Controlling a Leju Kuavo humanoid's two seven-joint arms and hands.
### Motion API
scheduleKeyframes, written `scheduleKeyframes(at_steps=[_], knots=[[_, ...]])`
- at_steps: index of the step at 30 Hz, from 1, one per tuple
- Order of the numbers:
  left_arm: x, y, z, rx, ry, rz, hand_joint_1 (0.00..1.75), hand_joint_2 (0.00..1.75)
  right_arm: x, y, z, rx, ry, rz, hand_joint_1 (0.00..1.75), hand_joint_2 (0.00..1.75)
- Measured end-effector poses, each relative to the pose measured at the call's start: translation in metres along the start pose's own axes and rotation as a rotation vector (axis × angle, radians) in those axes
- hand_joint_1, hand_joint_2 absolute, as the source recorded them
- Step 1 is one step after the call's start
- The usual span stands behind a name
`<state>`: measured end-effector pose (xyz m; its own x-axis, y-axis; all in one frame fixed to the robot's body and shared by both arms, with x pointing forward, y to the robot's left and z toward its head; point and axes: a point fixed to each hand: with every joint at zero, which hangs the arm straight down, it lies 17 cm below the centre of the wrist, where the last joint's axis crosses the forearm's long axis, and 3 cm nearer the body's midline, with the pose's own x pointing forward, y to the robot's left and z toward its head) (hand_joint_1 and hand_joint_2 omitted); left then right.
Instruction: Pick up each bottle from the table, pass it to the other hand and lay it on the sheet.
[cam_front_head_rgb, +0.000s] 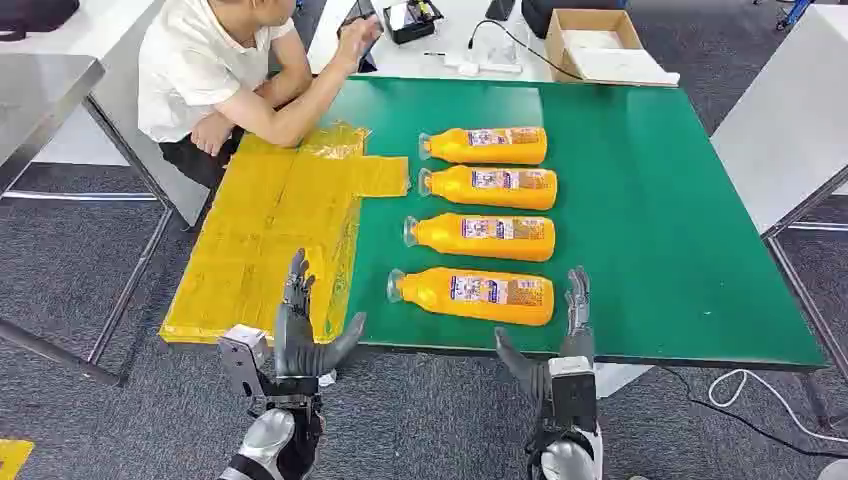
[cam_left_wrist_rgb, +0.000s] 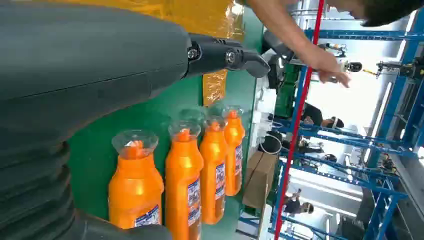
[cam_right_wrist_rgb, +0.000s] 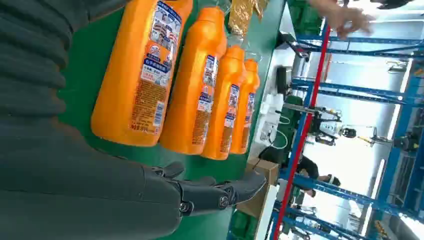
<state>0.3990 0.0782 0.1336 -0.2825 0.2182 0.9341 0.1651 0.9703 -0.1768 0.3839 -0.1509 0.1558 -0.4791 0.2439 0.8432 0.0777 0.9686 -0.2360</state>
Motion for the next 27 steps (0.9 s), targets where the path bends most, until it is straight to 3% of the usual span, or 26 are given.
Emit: scheduleKeyframes(at_steps=[10, 20, 27], knots=[[-0.002, -0.001, 0.003, -0.002, 0.009, 0.012, 0.00, 1.75, 0.003, -0.003, 0.000, -0.009, -0.040, 0.128, 0.00, 1.75], [-0.001, -0.012, 0.004, -0.047, 0.002, 0.003, 0.00, 1.75, -0.054, -0.011, -0.023, 0.174, -0.055, 0.654, 0.00, 1.75], [0.000, -0.018, 0.000, -0.070, 0.002, 0.008, 0.00, 1.75, -0.090, -0.025, -0.041, 0.278, -0.039, 0.801, 0.00, 1.75]])
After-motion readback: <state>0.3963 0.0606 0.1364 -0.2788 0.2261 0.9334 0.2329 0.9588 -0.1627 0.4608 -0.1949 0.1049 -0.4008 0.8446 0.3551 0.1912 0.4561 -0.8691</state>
